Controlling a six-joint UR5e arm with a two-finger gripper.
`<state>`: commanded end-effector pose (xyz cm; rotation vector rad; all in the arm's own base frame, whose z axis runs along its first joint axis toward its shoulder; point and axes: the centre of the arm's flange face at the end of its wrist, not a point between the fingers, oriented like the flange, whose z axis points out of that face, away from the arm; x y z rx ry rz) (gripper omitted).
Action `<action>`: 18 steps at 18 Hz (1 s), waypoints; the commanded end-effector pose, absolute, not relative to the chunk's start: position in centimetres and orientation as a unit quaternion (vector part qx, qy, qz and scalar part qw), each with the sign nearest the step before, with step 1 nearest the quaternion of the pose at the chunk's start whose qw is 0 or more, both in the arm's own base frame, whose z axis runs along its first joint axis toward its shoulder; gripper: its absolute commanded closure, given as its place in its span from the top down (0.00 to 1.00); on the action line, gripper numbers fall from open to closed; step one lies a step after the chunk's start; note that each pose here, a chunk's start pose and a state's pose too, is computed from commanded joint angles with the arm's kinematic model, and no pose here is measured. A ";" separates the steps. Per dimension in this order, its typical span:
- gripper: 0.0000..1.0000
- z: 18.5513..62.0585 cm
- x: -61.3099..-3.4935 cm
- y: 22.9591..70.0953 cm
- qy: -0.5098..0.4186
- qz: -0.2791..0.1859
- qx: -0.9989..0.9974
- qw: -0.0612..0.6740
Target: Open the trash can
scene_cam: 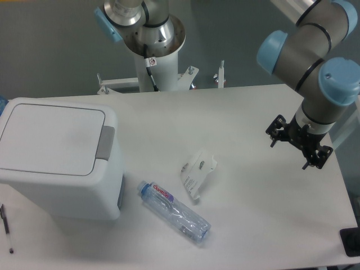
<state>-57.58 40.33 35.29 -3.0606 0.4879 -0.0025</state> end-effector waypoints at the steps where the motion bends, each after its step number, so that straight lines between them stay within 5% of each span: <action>1: 1.00 35.3 -57.6 40.3 0.157 -0.001 -0.987 0.022; 13: 1.00 36.2 -56.3 41.5 0.142 -0.007 -0.988 0.059; 18: 1.00 37.5 -54.5 44.6 0.056 -0.014 -0.994 0.088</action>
